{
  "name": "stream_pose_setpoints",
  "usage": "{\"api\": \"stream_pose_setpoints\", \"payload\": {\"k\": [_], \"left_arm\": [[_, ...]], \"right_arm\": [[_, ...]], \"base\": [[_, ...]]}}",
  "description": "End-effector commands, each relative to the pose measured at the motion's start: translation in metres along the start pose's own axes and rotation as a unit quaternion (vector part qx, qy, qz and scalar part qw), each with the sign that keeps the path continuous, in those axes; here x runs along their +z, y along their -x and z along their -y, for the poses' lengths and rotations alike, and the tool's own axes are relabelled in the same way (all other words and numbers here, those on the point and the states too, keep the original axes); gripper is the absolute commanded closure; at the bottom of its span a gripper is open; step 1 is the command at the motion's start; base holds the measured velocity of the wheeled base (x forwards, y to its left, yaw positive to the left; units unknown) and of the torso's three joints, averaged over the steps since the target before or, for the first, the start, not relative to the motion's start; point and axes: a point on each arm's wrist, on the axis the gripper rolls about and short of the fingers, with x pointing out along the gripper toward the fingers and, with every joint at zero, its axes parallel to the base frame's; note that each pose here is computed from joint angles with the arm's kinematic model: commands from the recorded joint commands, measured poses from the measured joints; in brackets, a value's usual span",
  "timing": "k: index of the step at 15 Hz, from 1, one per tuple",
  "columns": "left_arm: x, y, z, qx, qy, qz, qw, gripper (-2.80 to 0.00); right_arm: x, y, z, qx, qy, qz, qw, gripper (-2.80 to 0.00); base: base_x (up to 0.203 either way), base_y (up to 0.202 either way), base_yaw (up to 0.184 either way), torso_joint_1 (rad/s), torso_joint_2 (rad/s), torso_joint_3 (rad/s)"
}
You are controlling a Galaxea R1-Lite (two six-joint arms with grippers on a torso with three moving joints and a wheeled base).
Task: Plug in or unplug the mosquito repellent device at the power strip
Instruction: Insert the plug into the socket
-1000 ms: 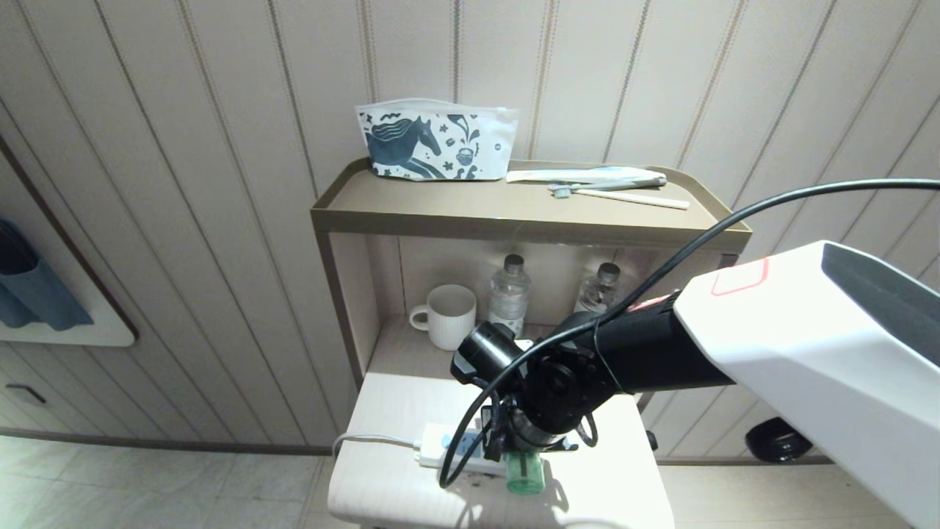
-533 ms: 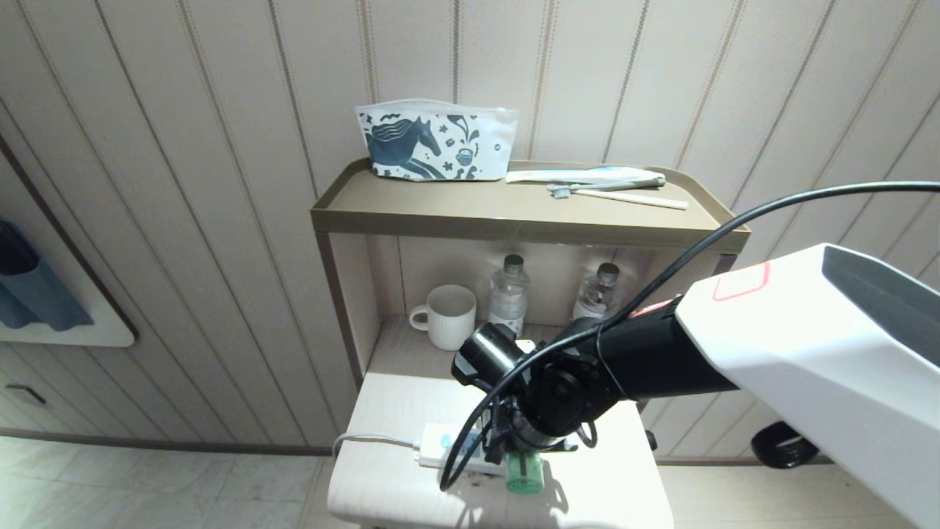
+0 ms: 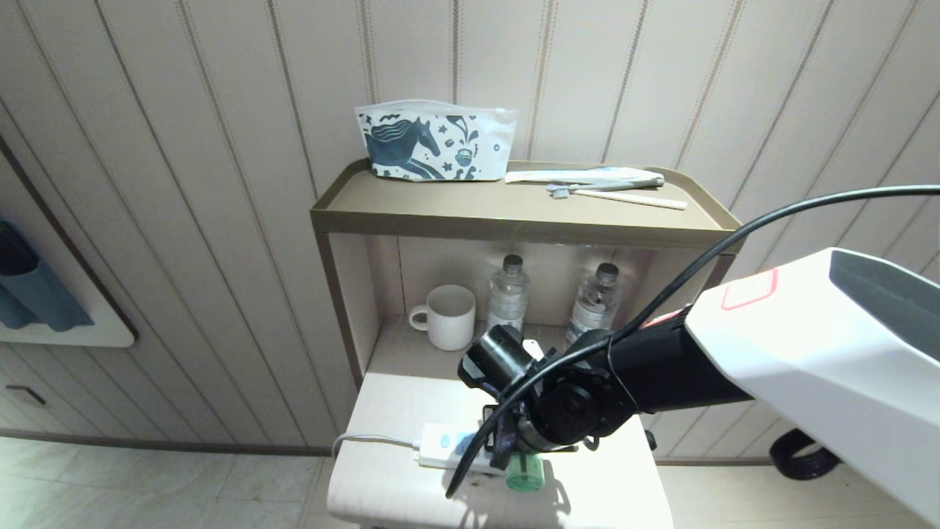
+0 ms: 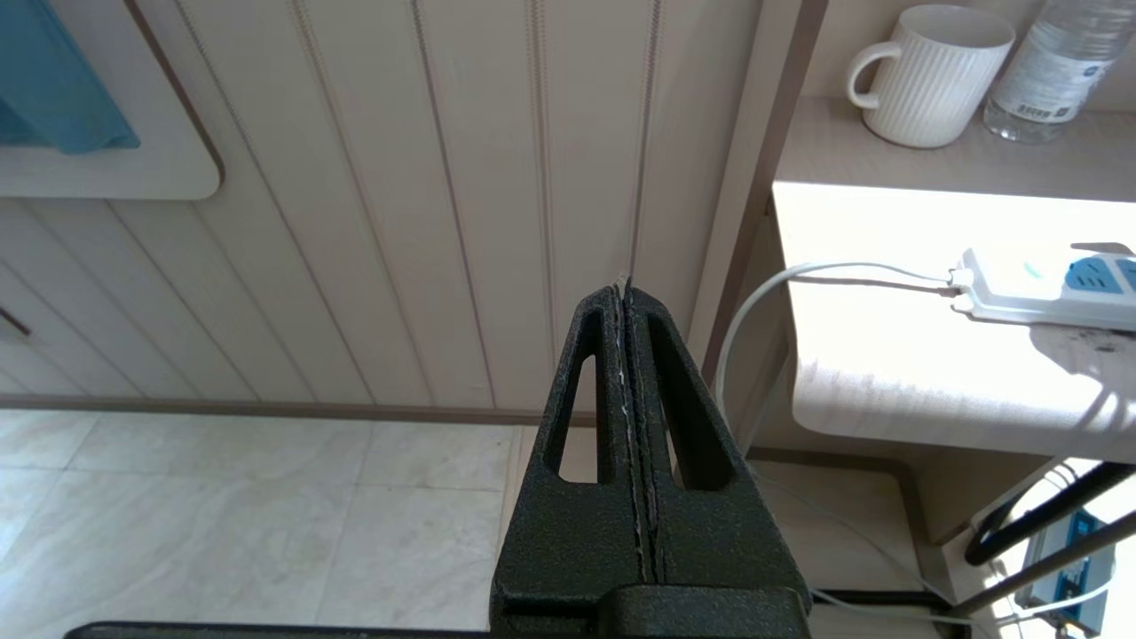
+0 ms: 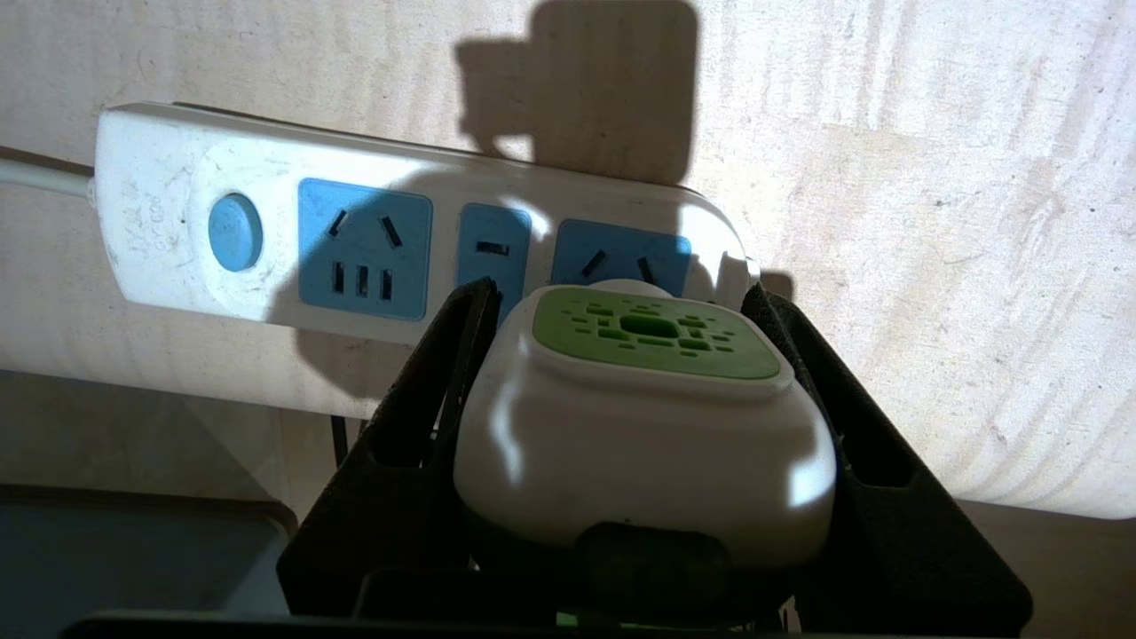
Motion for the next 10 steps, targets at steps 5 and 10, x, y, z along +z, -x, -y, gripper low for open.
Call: {"api": "stream_pose_setpoints", "payload": {"k": [5,10], "left_arm": [[0.000,0.000,0.000,0.000,0.000,-0.002,1.0000,0.00],[0.000,0.000,0.000,0.000,0.000,-0.001,1.0000,0.00]], "right_arm": [[-0.010,-0.003,0.001,-0.006,0.006,-0.008,1.000,0.00],[-0.017,-0.002,0.000,-0.008,0.011,-0.013,1.000,0.00]], "base": [[0.000,0.000,0.000,0.000,0.00,0.000],[0.000,0.000,0.000,0.000,0.00,0.000]]}}
